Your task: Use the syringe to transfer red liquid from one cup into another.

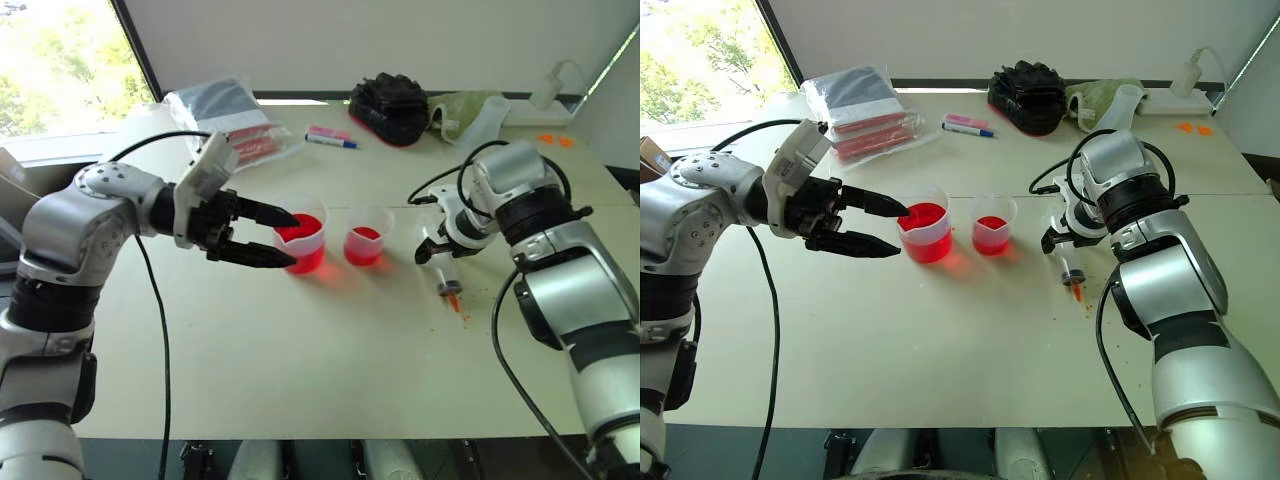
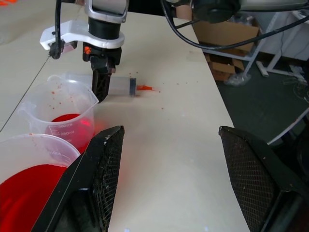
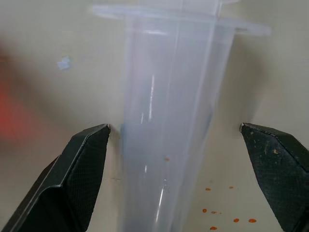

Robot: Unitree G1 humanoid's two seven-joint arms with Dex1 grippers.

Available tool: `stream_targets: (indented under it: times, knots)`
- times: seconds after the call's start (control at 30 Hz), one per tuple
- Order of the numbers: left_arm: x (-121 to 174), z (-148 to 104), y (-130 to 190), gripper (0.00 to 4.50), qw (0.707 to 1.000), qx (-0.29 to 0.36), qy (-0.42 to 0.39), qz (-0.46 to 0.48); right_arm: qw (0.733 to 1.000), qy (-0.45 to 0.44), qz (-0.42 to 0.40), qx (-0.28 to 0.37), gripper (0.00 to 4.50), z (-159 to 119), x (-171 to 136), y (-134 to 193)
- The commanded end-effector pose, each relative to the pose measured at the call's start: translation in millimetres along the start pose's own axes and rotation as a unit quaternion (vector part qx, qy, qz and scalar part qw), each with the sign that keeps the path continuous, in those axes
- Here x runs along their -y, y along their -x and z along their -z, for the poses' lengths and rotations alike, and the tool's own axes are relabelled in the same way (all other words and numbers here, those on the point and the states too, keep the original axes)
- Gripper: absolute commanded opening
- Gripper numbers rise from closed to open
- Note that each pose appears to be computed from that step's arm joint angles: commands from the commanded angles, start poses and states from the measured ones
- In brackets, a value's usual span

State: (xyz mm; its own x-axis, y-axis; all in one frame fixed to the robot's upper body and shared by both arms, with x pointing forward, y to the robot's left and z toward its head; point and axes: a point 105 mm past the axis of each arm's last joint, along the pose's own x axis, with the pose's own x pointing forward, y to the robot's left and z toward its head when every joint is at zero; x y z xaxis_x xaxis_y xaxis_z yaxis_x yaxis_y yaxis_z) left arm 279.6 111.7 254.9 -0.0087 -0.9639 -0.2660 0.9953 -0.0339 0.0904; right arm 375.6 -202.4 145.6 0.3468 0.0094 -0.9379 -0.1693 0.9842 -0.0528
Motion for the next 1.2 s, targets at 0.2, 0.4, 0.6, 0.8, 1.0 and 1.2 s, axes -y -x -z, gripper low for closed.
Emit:
stream_targets:
  times: [0.2,0.4,0.6,0.8,1.0,1.2]
  knots:
    - [4,-10,5,3.28,1.000,0.009,-0.022,-0.009,1.000,0.011,0.003,0.004,2.85,0,-3,-1]
    - [5,-8,4,3.28,1.000,0.009,-0.020,-0.010,1.000,0.010,0.006,0.004,1.38,3,-2,-5]
    - [2,-10,11,3.28,0.999,0.017,-0.019,-0.036,0.999,0.005,0.014,0.052,1.38,2,10,1]
    - [-3,-13,21,3.28,0.997,0.033,-0.011,-0.063,0.981,-0.026,-0.009,0.190,1.38,-23,11,38]
    - [-7,-9,23,3.28,0.997,0.027,-0.010,-0.070,0.939,-0.016,-0.007,0.343,1.38,-56,1,98]
    - [-10,-4,28,3.28,0.996,0.010,-0.014,-0.083,0.821,0.045,-0.058,0.567,1.38,-93,-34,173]
